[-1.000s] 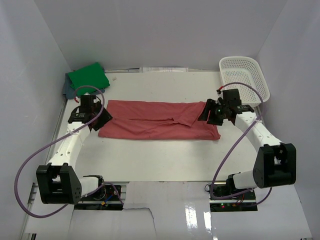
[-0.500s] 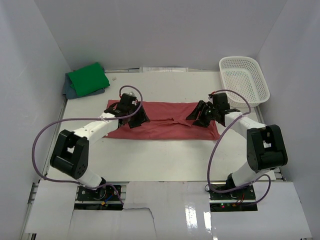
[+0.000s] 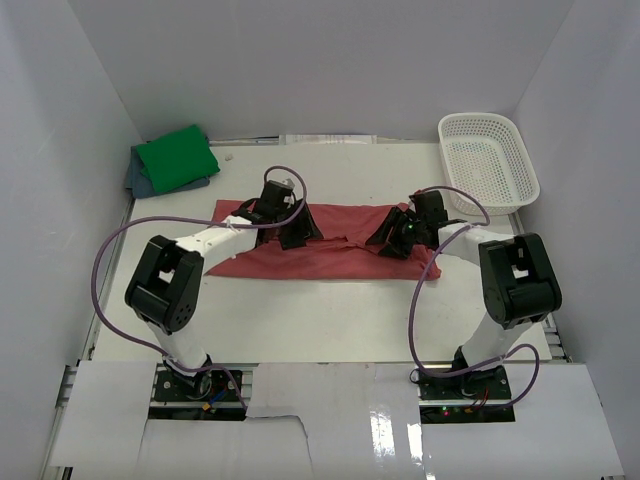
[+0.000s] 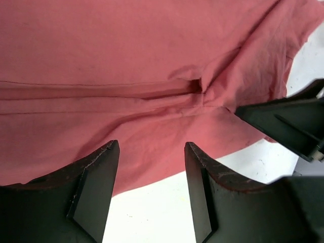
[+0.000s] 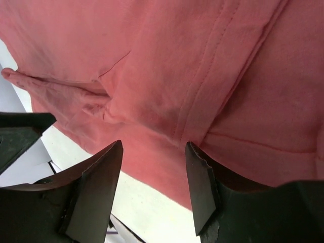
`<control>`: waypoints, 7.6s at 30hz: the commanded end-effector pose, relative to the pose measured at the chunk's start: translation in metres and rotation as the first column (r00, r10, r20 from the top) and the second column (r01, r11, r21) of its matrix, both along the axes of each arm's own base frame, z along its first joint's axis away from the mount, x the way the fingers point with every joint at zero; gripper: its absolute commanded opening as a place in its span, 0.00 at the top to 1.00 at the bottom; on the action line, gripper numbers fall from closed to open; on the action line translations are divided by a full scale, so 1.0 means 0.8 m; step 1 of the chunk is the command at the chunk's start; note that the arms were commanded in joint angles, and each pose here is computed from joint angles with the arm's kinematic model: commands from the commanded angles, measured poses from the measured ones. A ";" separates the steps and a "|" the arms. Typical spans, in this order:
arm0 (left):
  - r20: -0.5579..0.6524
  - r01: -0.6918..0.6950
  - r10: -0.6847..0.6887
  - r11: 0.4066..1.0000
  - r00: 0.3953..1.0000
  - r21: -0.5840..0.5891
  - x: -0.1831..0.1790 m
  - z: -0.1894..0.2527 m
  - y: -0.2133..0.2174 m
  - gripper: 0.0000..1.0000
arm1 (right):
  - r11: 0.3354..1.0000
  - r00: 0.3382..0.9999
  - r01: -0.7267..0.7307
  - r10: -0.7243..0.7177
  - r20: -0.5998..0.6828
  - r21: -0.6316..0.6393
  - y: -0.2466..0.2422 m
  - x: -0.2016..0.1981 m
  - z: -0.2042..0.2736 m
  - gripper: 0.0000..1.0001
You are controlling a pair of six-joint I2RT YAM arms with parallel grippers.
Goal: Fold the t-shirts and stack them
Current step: Fold the other side of the tshirt into a rectangle, then rotate the tshirt 90 degrees
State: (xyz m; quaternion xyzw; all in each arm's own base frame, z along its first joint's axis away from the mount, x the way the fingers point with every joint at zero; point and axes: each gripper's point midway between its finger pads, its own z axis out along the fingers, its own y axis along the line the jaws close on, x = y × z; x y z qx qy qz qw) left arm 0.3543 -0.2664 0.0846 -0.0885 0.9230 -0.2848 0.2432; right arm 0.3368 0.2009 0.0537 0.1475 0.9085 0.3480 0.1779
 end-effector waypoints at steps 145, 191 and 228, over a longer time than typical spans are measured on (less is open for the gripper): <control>-0.363 0.054 0.168 0.847 0.917 0.529 -0.018 -0.125 0.244 0.36 | 0.803 0.984 -0.169 0.175 -0.046 -0.571 -0.059 0.094 -0.043 0.92; -0.581 0.401 -0.241 0.901 0.777 0.162 -0.311 -0.086 0.016 0.36 | 0.991 0.980 -0.045 0.018 0.199 0.128 -0.023 0.344 -0.010 0.84; 0.062 0.380 -0.378 0.925 0.924 -0.012 0.156 0.012 -0.091 1.00 | 0.966 0.959 -0.258 0.259 0.112 -0.019 0.025 0.165 0.017 0.92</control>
